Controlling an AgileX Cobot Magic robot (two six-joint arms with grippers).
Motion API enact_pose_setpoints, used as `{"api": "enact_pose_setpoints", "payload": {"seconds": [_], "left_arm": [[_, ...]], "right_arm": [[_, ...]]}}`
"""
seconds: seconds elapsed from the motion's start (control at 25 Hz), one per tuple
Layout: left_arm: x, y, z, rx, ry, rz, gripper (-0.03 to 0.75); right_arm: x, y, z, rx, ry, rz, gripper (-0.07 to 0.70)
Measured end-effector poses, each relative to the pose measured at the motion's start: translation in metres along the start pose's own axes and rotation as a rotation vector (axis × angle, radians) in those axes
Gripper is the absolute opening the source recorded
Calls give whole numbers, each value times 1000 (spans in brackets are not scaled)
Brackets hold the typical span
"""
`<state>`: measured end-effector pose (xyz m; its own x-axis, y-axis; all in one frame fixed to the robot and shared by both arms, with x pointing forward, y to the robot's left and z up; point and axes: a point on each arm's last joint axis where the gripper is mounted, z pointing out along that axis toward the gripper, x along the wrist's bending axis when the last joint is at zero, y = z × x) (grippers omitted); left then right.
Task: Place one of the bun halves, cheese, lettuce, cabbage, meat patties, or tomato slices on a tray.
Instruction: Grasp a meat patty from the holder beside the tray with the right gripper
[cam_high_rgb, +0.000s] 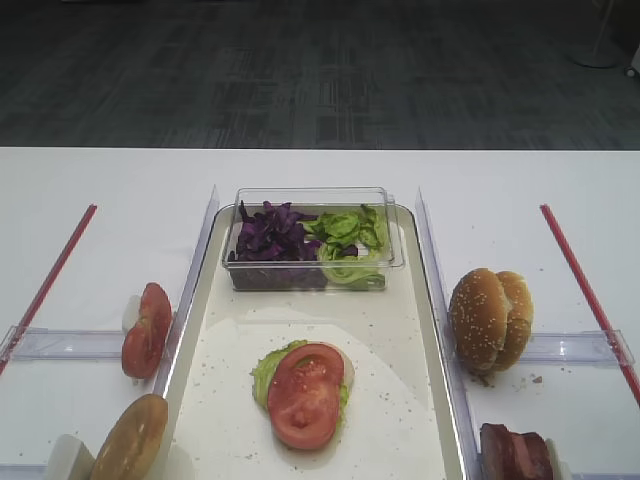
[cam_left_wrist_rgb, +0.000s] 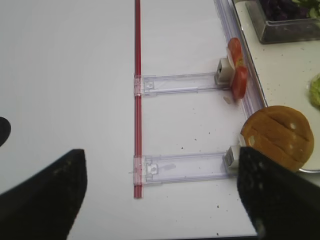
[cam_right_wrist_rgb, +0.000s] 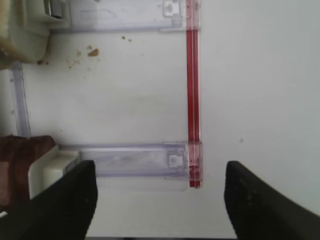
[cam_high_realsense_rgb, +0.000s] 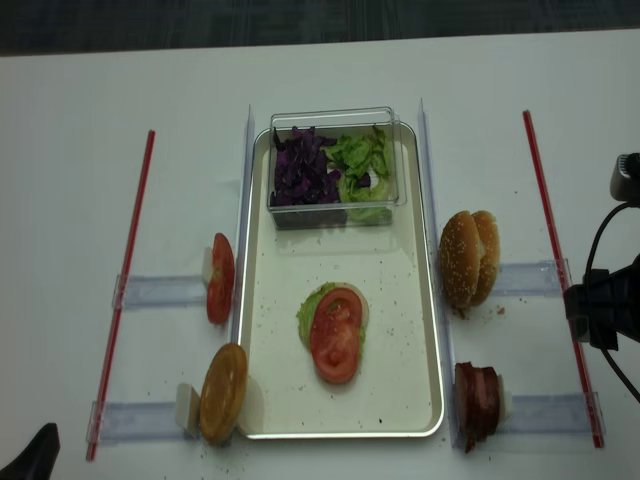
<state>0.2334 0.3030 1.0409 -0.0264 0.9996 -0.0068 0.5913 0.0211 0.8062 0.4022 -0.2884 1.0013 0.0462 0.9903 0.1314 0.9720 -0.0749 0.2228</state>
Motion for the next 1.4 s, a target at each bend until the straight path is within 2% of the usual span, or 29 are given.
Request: {"api": "enact_pose_setpoints", "payload": {"seconds": [0.68,1.04,1.4], "left_arm": [[0,0,0,0,0,0,565],[0,0,0,0,0,0,565],[0,0,0,0,0,0,565]], "right_arm": [[2,-16,-1,177,25,14,552],[10,-16,-3,185,105,55,552],[10,-16,-3,189,108,43,552]]}}
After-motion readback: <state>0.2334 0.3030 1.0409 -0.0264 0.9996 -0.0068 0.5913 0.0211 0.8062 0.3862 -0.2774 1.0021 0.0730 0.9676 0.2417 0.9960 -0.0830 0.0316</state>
